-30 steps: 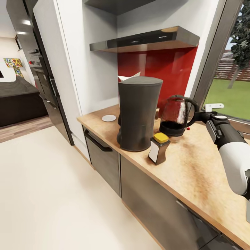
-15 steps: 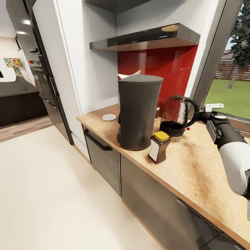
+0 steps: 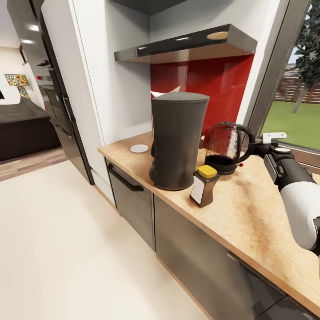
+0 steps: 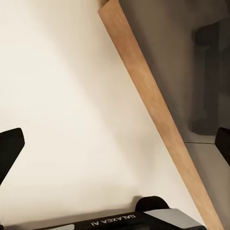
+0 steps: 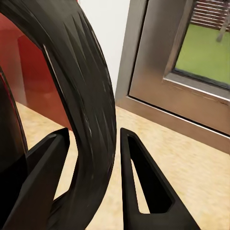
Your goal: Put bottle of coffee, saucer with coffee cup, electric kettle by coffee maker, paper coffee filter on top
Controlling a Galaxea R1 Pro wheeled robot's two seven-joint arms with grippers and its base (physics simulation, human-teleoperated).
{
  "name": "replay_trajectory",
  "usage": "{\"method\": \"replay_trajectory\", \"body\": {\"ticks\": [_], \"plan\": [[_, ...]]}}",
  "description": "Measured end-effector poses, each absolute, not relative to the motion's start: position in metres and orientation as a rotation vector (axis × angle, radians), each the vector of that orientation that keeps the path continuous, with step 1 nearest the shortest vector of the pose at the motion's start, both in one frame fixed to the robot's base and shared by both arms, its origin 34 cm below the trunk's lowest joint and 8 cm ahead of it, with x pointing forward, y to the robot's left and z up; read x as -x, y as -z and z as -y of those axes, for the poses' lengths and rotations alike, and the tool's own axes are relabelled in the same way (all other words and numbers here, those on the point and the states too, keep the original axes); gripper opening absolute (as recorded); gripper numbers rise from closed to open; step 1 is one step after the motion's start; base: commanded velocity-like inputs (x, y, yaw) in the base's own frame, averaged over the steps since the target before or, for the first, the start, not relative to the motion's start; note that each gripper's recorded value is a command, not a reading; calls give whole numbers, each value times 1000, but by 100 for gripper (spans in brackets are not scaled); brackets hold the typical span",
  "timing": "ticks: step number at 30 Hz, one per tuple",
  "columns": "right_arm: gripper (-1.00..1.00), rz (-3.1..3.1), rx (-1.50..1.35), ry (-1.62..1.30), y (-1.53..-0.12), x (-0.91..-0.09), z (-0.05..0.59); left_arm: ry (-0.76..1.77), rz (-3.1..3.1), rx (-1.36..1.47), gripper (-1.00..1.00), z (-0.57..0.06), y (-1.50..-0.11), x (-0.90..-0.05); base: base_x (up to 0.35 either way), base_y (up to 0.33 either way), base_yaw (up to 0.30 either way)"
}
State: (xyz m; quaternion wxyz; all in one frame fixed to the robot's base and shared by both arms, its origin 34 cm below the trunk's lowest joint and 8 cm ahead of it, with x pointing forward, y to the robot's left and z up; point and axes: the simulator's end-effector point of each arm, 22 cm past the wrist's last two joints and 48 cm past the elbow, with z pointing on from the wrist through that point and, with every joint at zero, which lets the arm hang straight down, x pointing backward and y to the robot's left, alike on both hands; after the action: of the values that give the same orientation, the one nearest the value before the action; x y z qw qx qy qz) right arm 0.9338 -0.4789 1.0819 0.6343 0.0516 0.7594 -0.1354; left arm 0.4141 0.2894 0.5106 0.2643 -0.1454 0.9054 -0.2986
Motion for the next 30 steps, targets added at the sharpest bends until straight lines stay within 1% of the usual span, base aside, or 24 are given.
{"method": "replay_trajectory", "body": {"ticks": [30], "plan": [[-100,-1738,-118,310,-1071,-933,479,807,-2447,393,100,-289,-500,-414,0,0,0]]}}
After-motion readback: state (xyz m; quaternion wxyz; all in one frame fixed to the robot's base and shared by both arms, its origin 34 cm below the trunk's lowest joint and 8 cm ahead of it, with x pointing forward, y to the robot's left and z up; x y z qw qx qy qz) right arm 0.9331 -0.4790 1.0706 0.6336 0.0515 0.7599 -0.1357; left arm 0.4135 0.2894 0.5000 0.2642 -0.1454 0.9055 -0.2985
